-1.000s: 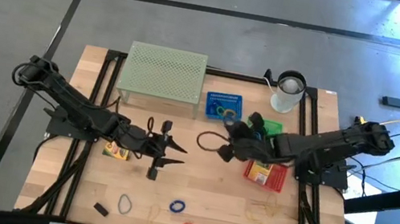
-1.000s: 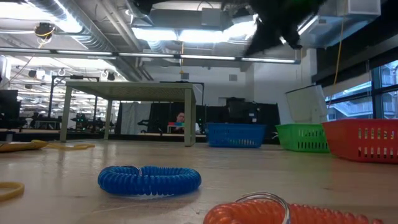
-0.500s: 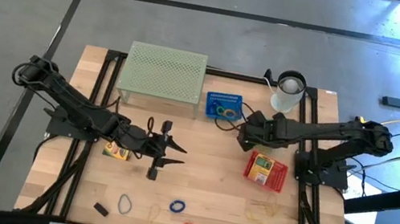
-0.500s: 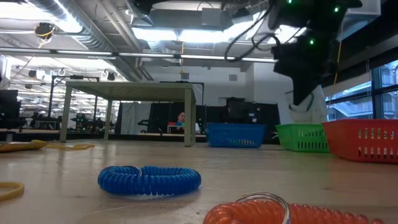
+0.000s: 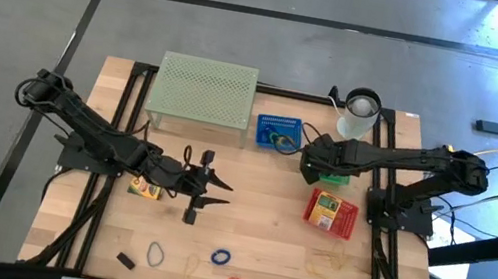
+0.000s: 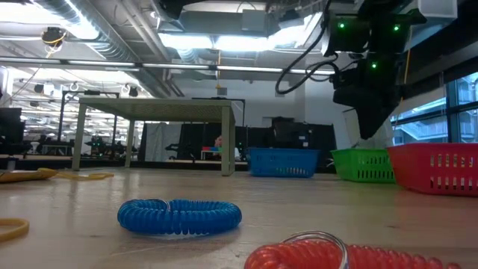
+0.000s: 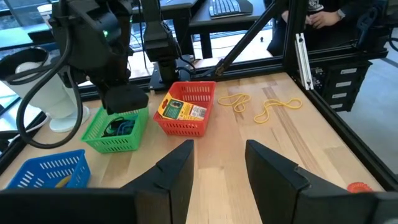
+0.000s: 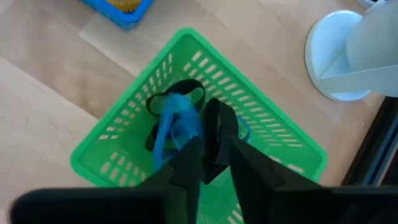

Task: Pick & Place Office Desk Supplies
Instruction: Put the blue rubber band into the green bin, then put the blue spring keychain into the blue bin

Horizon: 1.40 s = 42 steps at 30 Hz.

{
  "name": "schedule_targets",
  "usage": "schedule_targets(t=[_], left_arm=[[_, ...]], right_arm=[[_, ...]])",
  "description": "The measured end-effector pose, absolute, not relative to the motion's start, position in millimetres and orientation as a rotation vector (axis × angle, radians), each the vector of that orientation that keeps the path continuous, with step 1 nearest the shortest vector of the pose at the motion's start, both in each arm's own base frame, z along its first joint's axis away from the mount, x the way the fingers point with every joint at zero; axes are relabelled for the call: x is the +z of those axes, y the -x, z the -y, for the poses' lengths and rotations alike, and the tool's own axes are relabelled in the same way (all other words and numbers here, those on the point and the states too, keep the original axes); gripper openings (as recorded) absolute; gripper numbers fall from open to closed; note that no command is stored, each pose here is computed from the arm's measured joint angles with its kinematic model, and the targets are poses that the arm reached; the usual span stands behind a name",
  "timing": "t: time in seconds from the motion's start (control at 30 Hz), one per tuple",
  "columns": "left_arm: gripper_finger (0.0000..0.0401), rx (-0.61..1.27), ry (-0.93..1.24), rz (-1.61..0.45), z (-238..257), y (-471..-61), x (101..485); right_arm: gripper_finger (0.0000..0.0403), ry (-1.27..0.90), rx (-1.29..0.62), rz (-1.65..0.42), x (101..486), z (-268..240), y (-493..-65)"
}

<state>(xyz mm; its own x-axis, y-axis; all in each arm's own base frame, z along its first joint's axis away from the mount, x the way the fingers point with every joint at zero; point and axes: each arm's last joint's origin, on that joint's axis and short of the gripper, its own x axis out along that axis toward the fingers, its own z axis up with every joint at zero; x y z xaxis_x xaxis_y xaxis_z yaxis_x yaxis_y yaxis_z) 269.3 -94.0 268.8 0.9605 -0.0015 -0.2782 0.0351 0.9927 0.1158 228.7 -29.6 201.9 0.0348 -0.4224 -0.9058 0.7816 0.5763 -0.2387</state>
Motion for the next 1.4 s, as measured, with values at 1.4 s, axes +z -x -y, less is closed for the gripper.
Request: schedule_targets(t=[1.4], left_arm=[[0.0222,-0.226,-0.134,-0.613,131.8,-290.5,183.1]], right_arm=[[0.0171,-0.431,-0.402,-0.958,226.7,-54.4,-268.3]])
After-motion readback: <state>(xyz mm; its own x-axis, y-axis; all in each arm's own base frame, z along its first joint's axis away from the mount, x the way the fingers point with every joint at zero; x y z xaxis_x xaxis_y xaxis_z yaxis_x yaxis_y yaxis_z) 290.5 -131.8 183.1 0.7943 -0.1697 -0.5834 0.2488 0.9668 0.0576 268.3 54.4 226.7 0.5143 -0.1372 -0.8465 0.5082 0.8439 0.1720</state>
